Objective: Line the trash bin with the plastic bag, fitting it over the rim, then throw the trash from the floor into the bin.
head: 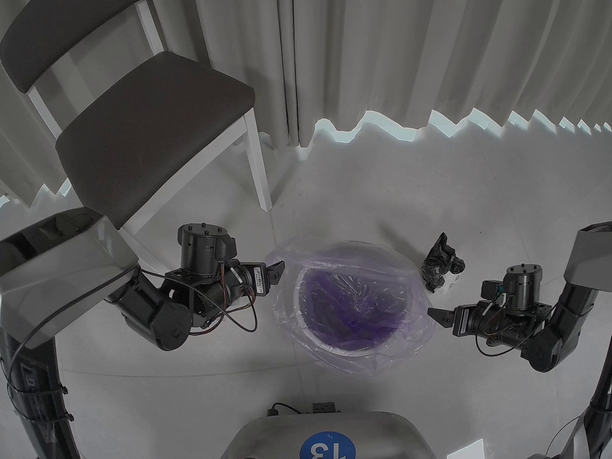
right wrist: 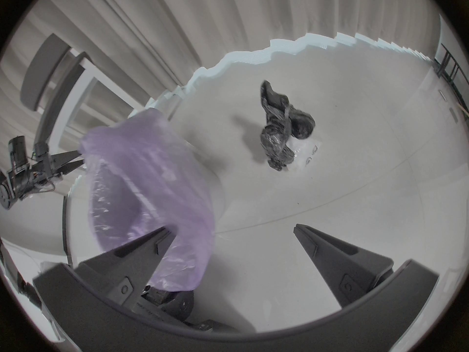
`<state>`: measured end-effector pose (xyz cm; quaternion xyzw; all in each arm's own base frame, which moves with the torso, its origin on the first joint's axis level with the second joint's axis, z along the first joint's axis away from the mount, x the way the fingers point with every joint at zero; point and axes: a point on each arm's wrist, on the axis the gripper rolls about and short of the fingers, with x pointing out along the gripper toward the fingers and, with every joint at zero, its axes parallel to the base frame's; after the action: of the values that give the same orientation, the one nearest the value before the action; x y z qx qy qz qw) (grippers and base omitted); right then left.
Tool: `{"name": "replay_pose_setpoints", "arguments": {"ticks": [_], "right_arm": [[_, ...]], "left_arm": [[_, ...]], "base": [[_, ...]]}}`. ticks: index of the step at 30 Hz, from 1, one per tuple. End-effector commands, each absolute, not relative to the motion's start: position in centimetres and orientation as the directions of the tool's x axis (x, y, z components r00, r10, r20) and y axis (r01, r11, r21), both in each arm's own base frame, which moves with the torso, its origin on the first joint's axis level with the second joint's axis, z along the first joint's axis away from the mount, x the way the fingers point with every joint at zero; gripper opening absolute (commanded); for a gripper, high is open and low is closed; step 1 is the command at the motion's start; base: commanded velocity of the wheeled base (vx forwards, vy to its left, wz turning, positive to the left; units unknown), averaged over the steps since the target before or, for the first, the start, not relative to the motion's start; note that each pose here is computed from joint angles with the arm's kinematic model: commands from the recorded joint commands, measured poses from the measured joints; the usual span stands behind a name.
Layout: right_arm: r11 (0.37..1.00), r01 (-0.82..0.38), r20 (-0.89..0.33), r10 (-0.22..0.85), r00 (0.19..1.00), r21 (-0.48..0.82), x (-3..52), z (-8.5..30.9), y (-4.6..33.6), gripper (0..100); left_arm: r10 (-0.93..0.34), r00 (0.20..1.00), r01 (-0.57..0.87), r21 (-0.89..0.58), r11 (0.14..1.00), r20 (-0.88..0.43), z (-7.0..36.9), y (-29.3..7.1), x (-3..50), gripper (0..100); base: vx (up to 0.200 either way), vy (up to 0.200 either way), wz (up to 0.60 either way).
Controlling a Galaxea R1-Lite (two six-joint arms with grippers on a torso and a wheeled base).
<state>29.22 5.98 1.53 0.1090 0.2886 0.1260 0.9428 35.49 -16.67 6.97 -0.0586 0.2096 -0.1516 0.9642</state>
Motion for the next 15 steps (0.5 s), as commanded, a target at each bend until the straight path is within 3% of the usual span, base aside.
{"name": "replay_pose_setpoints", "arguments": {"ticks": [1, 7, 9, 15], "right_arm": [[0.940, -0.224, -0.398, 0.314, 0.862, 0.258, 26.8, 6.4, 6.8, 100], [0.937, -0.251, -0.369, 0.328, 0.870, 0.243, 26.2, 7.7, 7.5, 100], [0.951, -0.260, -0.395, 0.307, 0.866, 0.170, 27.3, 8.9, 8.4, 100], [0.956, -0.270, -0.464, 0.292, 0.836, 0.114, 29.4, 11.2, 12.0, 100]], "left_arm": [[-0.323, 0.877, 0.274, -0.184, 0.944, -0.354, 9.0, -15.8, 33.7, 100], [-0.325, 0.892, 0.278, -0.187, 0.942, -0.314, 10.9, -15.4, 32.7, 100], [-0.332, 0.889, 0.284, -0.189, 0.940, -0.315, 11.5, -15.0, 31.1, 100], [-0.301, 0.908, 0.247, -0.209, 0.946, -0.292, 12.1, -13.7, 28.4, 100]], "base": [[0.000, 0.000, 0.00], [0.000, 0.000, 0.00], [0.000, 0.000, 0.00], [0.000, 0.000, 0.00]]}}
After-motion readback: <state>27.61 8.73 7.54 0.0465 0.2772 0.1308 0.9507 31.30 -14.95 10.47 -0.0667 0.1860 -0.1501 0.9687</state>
